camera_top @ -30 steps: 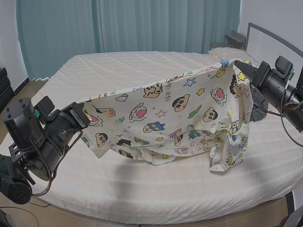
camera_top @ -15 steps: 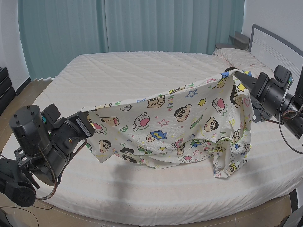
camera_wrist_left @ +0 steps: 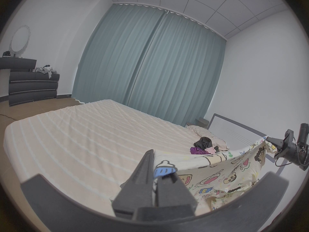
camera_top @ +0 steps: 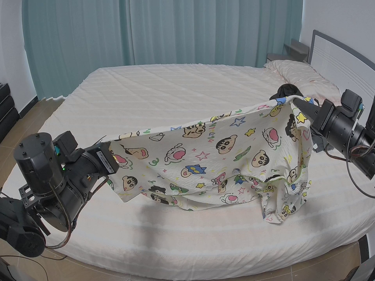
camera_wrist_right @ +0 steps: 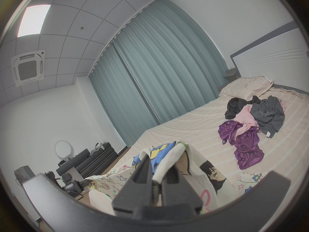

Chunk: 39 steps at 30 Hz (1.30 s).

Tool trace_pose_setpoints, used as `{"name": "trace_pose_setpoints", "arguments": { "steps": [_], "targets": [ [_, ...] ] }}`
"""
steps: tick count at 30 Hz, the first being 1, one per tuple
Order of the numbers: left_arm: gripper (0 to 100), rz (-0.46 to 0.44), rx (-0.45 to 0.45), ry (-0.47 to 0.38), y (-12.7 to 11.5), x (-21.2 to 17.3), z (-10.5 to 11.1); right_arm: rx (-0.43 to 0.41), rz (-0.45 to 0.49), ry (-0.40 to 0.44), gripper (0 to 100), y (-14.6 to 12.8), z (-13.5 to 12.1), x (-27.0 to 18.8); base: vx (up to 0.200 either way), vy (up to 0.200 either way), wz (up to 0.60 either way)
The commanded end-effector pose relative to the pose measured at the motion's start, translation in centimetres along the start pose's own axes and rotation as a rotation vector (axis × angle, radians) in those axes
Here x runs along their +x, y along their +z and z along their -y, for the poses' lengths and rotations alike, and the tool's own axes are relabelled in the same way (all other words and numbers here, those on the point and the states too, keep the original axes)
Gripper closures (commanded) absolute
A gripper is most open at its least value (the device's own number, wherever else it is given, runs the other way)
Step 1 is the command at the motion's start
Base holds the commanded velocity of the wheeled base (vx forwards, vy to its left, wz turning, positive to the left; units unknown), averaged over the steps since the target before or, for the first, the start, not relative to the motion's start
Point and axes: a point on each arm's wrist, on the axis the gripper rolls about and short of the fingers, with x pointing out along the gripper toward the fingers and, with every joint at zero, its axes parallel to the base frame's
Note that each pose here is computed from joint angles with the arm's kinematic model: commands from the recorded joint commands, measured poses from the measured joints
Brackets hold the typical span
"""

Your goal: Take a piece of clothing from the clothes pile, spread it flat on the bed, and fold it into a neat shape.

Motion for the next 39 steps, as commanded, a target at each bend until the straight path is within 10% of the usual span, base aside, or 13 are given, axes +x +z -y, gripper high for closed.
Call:
{"name": "trace_pose_setpoints", "arguments": {
  "steps": [1, 39],
  "targets": [
    [100, 0.007, -0.002, -0.002, 0.2, -0.2, 0.0, 0.0, 0.002, 0.003, 100, 0.1, 0.0, -0.3, 0.0, 0.0, 0.0],
    [100, 0.114, -0.003, -0.039, 3.2, -2.9, -0.4, 0.002, 0.113, 0.079, 100, 2.7, -1.1, -4.7, -0.126, 0.0, 0.0]
  ]
}}
